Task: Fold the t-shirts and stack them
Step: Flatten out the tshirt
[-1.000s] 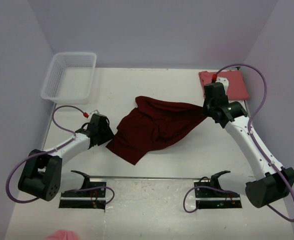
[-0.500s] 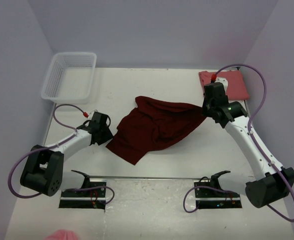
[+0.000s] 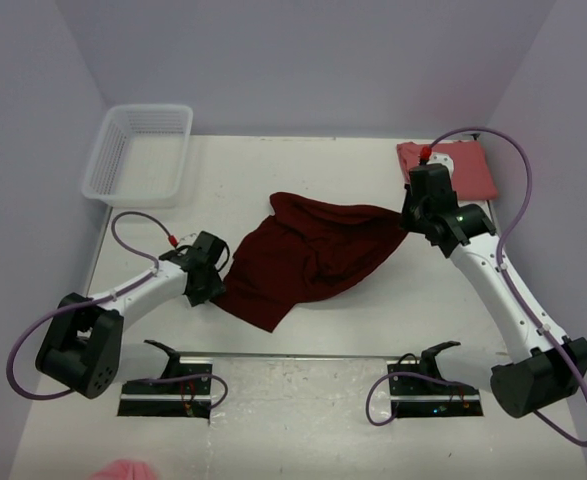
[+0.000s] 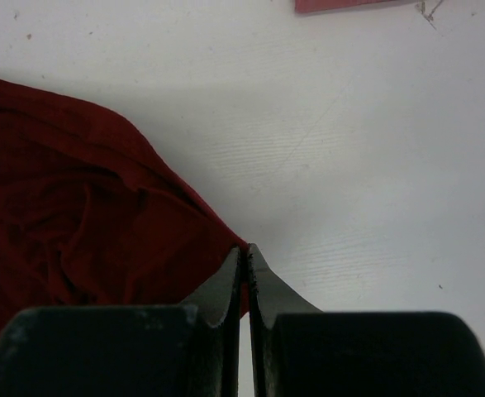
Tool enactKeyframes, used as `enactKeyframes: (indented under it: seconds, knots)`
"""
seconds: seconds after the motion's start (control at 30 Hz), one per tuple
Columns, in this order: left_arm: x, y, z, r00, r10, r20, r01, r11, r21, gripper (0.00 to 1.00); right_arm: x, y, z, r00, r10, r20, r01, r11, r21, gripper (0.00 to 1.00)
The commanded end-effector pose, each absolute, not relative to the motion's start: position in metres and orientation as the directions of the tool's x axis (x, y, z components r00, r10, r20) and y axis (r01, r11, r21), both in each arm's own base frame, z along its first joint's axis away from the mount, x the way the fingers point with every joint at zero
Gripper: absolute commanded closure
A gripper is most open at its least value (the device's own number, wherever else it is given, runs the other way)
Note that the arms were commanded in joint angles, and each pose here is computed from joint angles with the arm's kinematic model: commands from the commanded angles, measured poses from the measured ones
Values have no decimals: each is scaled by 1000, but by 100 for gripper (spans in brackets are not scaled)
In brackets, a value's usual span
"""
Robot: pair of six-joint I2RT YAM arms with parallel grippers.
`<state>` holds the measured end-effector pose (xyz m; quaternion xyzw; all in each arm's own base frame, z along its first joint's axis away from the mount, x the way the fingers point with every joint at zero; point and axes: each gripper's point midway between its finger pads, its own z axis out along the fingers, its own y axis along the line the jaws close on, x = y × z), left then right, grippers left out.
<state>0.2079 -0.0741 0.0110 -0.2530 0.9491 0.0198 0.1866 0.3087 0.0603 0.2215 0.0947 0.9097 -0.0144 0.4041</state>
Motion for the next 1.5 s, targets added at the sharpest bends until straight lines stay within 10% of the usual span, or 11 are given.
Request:
enactKeyframes:
  seconds: [0.0,0.33,0.63,0.87,1.23,1.47]
  knots:
    - [169,-72,-1,-841,-459,-286,-490,871,42,52,310,62,239,-609,166,-775,157,984,86,100]
    - [157,-80,-29,-880,-431,-200,-453,888,81,59,302,57,249,-592,168,-788,164,983,87,100]
    - [164,-83,-28,-879,-427,-213,-449,891,68,100,302,57,247,-597,169,-784,170,982,83,100]
    - [179,-94,-8,-855,-441,-272,-450,892,-34,100,305,58,244,-602,174,-779,173,981,85,100]
    - [249,-70,238,-472,-383,-794,-293,918,-268,100,319,61,271,-527,177,-831,168,980,102,100]
    - [234,-49,371,-170,-408,-897,-135,911,-389,100,324,52,344,-403,179,-897,179,977,115,100]
